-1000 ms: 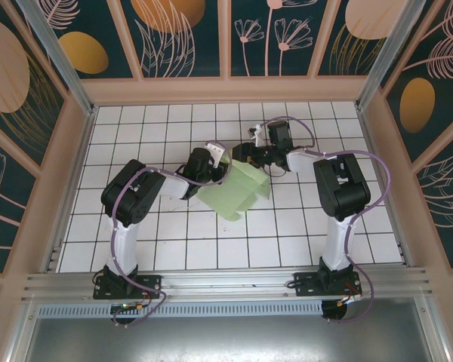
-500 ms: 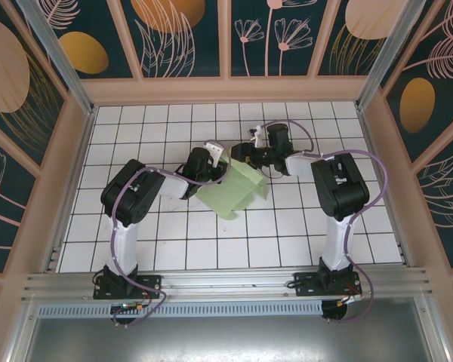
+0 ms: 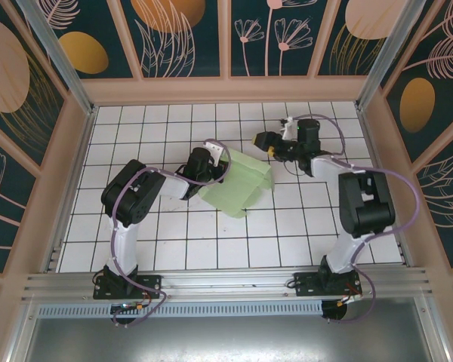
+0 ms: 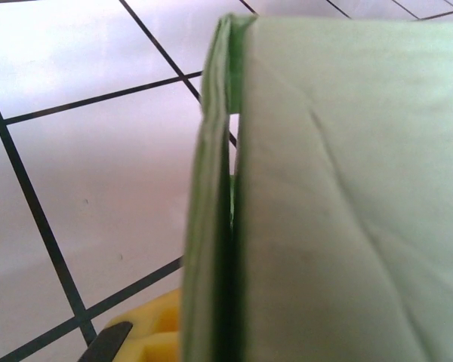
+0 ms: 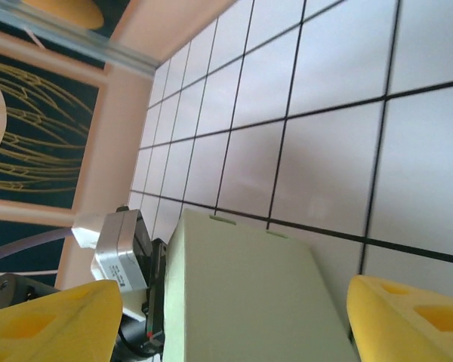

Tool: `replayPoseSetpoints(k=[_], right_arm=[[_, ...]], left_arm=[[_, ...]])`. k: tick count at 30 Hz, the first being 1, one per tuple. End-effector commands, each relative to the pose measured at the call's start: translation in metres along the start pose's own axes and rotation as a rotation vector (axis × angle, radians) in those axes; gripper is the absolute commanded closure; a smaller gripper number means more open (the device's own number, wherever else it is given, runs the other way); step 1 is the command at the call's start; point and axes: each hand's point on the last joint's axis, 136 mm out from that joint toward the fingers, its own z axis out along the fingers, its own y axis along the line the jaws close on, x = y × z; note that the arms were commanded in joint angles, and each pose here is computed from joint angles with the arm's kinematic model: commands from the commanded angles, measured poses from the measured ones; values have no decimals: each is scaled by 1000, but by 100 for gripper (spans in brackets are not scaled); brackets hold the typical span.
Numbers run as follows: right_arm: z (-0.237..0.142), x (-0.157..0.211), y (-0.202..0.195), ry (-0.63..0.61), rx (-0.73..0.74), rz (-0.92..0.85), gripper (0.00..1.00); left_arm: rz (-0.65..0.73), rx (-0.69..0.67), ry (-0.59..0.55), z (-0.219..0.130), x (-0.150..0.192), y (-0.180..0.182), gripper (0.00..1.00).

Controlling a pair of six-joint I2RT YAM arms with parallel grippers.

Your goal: Fold the paper box

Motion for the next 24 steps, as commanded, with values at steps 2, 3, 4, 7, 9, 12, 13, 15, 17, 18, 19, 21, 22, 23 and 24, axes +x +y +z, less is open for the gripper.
replayPoseSetpoints(k=[2, 3, 4, 7, 9, 12, 13, 15, 17, 18, 19, 21, 22, 23, 24], right_arm=[[-42, -23, 0, -178, 84, -59, 21], [-52, -25, -1, -213, 98, -60, 21], [-63, -28, -1, -255, 111, -62, 22], [-94, -31, -1, -369, 126, -57, 23], [-113, -31, 1, -434, 117, -49, 24], [-136, -27, 7, -511, 85, -52, 25], [-140, -25, 9, -521, 73, -57, 25], [-146, -18, 12, -527, 50, -58, 25], [-146, -11, 18, -513, 12, -55, 25], [-145, -8, 21, -500, -9, -48, 25], [-142, -5, 24, -484, -32, -41, 25], [-134, 1, 33, -447, -80, -38, 26], [-127, 4, 39, -422, -106, -40, 26], [-122, 6, 45, -403, -131, -46, 27], [-116, 8, 53, -381, -158, -53, 27]], left_arm=[[-58, 33, -101, -13, -37, -9, 100], [-76, 35, -108, -14, -40, -9, 100], [-100, 39, -119, -16, -45, -9, 100], [-205, 61, -156, -19, -59, -6, 100], [-287, 97, -194, -24, -69, -5, 100], [-432, 177, -253, -28, -87, -4, 100], [-485, 199, -241, -29, -79, -1, 100], [-541, 249, -264, -32, -86, -2, 100], [-553, 275, -266, -34, -90, -6, 100], [-557, 291, -267, -35, -93, -9, 100], [-560, 309, -268, -37, -96, -12, 100], [-560, 340, -272, -40, -100, -18, 100], [-558, 353, -275, -41, -101, -20, 100], [-559, 363, -276, -42, -102, -21, 100], [-561, 370, -272, -41, -101, -22, 100]])
